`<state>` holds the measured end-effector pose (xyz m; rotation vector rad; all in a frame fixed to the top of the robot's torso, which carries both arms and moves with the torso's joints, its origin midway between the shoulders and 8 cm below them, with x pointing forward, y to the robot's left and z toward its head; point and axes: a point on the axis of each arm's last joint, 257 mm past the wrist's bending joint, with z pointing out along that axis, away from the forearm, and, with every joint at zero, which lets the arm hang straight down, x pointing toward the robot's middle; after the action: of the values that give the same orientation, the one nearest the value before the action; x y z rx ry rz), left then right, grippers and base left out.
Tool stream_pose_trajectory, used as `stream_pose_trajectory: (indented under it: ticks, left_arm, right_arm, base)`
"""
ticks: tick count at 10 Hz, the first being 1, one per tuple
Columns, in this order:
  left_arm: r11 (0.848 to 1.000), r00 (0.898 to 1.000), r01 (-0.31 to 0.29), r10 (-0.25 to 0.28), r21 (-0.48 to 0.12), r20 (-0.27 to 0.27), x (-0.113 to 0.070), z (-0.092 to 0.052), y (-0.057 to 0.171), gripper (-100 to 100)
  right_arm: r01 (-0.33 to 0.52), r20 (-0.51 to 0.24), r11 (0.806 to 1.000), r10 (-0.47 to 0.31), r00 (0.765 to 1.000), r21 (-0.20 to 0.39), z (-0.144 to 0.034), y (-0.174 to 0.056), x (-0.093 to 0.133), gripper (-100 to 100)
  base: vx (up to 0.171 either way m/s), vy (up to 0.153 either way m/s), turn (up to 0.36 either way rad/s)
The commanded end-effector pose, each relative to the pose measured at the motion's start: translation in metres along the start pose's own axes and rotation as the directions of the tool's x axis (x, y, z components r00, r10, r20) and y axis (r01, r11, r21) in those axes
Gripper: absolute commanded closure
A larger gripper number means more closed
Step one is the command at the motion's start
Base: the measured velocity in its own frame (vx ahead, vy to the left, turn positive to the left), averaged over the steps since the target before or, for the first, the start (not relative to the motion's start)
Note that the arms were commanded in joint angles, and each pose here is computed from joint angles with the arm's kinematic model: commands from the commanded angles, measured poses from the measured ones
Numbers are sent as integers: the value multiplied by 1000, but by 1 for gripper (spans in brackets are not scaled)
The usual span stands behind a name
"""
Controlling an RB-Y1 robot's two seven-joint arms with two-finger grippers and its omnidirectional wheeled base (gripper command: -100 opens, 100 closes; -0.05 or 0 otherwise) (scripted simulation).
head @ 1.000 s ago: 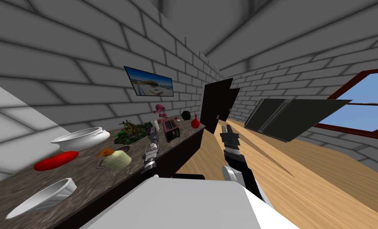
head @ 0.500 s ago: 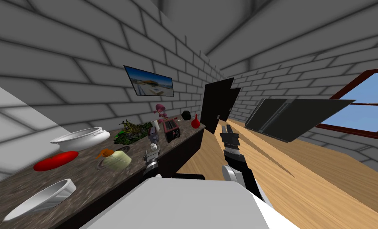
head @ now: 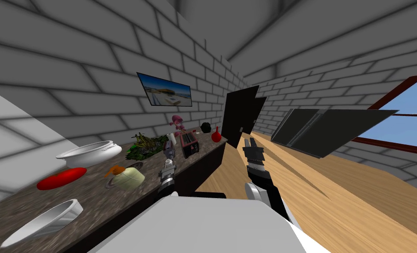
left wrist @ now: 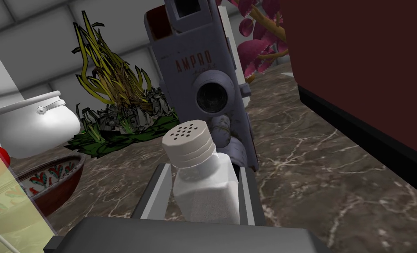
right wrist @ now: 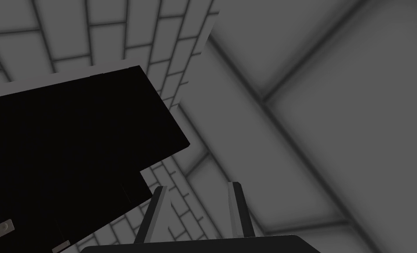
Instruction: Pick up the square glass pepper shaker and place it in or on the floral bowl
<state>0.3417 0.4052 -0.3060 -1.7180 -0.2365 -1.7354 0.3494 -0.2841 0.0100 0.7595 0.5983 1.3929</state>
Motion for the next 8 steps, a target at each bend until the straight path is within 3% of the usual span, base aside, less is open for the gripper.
stream_pose_trajectory:
  ticks: [1, 2, 3, 4, 5, 6, 8]
  left_arm:
    - [1000, 1000, 0, 0, 0, 0, 0, 0, 0, 100]
    - [1000, 1000, 1, -1, -1, 1, 0, 0, 0, 100]
    - [1000, 1000, 2, -2, -1, 1, 0, 0, 1, 0]
    - [1000, 1000, 2, -2, -1, 1, 0, 0, 1, 100]
    - [1000, 1000, 3, -3, -1, 1, 0, 0, 1, 0]
    - [999, 999, -43, 43, -14, -18, -1, 6, -8, 100]
    - [995, 995, -97, 96, -22, -37, -3, 13, -19, 100]
  right_arm:
    - [0, 0, 1000, 0, 1000, 0, 0, 0, 0, 0]
    - [0, 0, 1000, 0, 1000, 0, 0, 0, 0, 0]
    - [0, 0, 1000, 0, 1000, 0, 0, 0, 0, 0]
    - [0, 0, 1000, 0, 1000, 0, 0, 0, 0, 0]
    - [0, 0, 1000, 0, 1000, 0, 0, 0, 0, 0]
    - [0, 0, 1000, 0, 1000, 0, 0, 0, 0, 0]
    - [0, 0, 1000, 0, 1000, 0, 0, 0, 0, 0]
  base:
    - [0, 0, 0]
    - [0, 0, 0]
    - [0, 0, 0]
    - [0, 0, 0]
    - [0, 0, 0]
    - [-65, -43, -71]
    - [-118, -76, -54]
